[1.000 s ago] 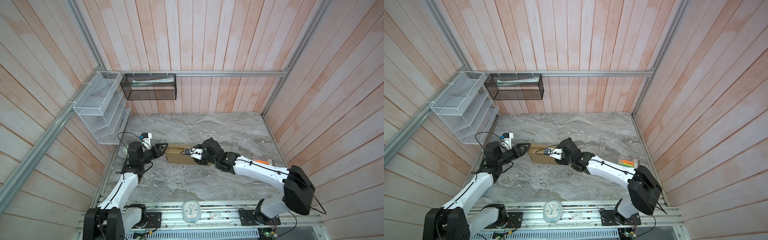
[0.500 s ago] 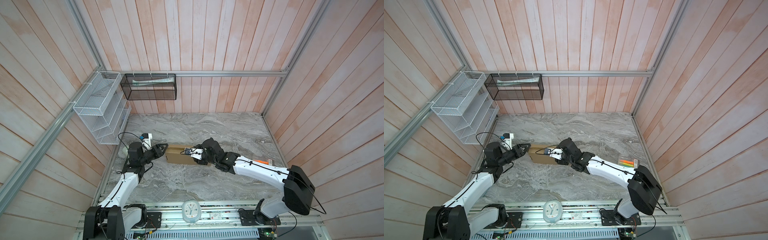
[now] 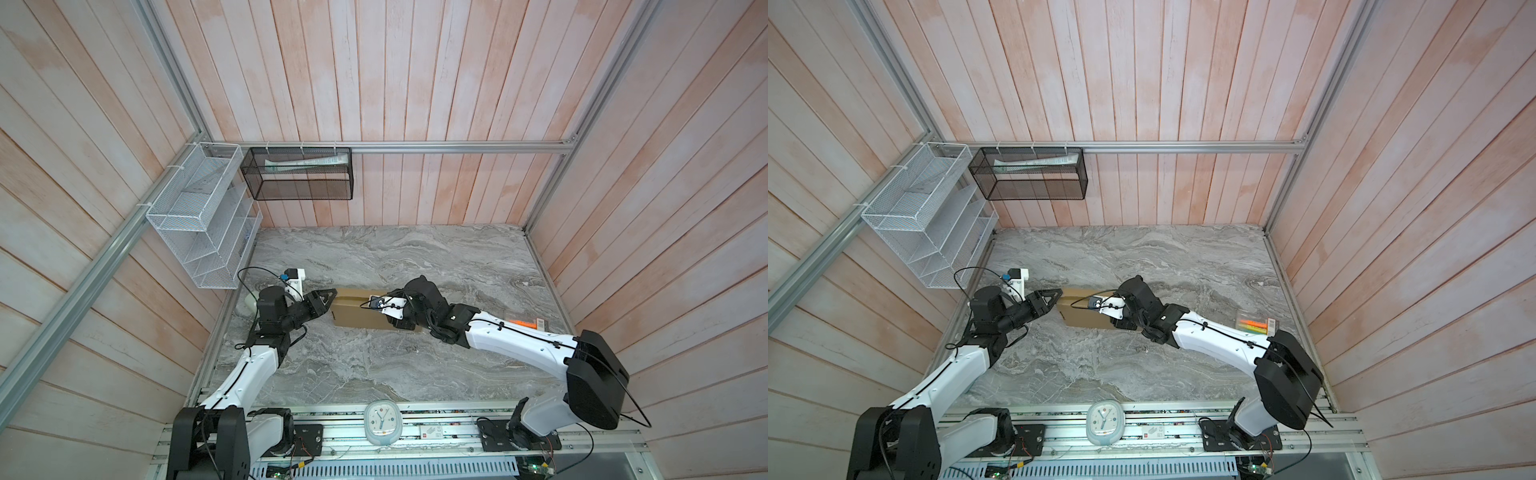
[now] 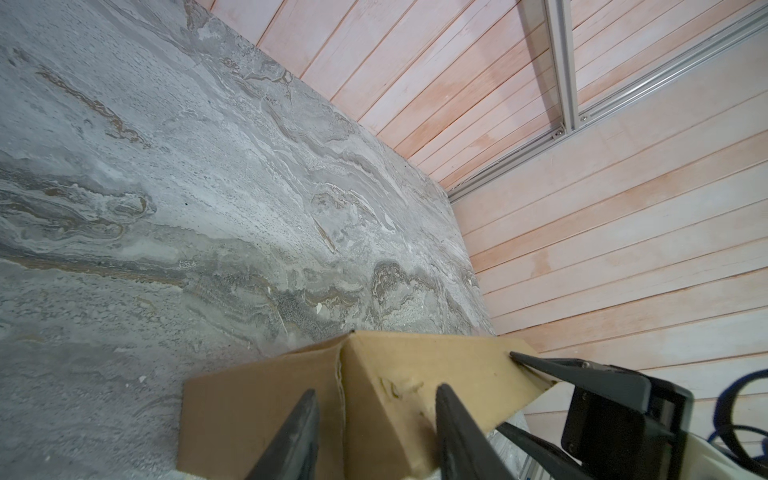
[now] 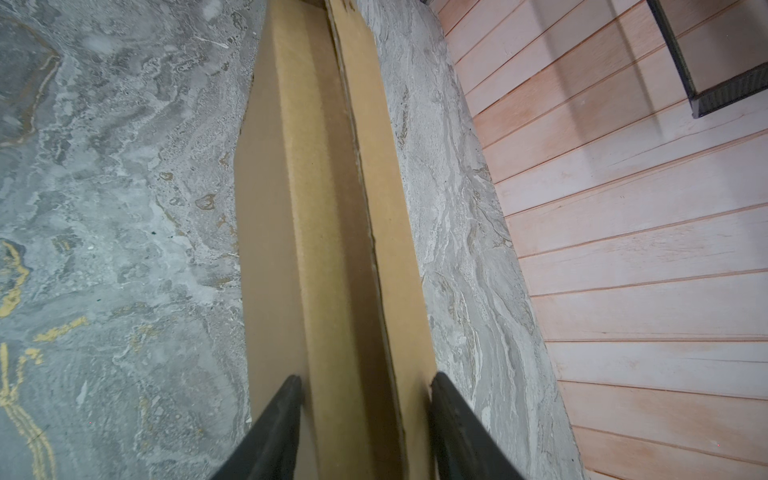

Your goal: Fold the paper box

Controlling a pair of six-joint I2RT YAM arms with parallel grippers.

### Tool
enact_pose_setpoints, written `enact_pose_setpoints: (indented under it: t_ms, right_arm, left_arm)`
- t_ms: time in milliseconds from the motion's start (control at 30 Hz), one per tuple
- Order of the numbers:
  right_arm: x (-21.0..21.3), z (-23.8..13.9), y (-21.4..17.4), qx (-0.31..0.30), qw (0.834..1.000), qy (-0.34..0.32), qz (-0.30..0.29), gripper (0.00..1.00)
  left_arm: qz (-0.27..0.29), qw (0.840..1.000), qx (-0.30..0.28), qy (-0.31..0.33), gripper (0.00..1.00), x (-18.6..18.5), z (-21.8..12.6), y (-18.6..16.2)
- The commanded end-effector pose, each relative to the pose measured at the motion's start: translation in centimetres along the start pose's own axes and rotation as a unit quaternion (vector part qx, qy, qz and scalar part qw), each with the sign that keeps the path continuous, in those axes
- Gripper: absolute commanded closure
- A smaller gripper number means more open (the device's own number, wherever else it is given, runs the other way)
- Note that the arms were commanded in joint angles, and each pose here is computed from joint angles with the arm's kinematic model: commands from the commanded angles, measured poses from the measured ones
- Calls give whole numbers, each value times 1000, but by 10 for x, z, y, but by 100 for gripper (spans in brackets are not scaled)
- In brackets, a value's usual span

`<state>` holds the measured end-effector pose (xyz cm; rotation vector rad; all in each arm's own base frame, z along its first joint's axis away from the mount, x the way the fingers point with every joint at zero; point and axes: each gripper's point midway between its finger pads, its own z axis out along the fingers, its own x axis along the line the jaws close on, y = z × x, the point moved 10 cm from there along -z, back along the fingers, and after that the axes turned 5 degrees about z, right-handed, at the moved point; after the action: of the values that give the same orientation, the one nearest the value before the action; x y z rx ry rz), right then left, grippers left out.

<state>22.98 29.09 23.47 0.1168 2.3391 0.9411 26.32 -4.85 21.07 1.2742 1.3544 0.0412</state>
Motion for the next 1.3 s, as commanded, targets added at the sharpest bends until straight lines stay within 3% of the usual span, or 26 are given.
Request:
enact_pose_setpoints:
  t_ms: [0, 333, 567, 800, 967, 1100, 1267]
  right_arm:
    - [-4, 0, 3, -9, 1000, -3, 10, 47]
    - [-14, -27, 16, -73, 997, -20, 32, 34]
    - [-33, -63, 23, -153, 982, -34, 103, 33]
    - [-66, -99, 0, -204, 936, -73, 277, 39]
    - [-74, -102, -22, -172, 910, -75, 369, 40]
    - [-76, -94, -35, -133, 886, -93, 434, 46]
    - [-70, -95, -46, -145, 852, -107, 492, 49]
  left_arm:
    - [-10, 1000, 12, 7, 53, 7, 2, -8]
    - [-13, 1000, 12, 5, 55, 9, 3, -9]
    - [-13, 1000, 11, 2, 55, 8, 2, -10]
    - [-12, 1000, 14, 4, 55, 9, 3, -10]
    - [-10, 1000, 15, 2, 55, 9, 3, -10]
    - [-9, 1000, 14, 3, 55, 9, 2, -10]
    - [-8, 1000, 15, 4, 55, 8, 2, -10]
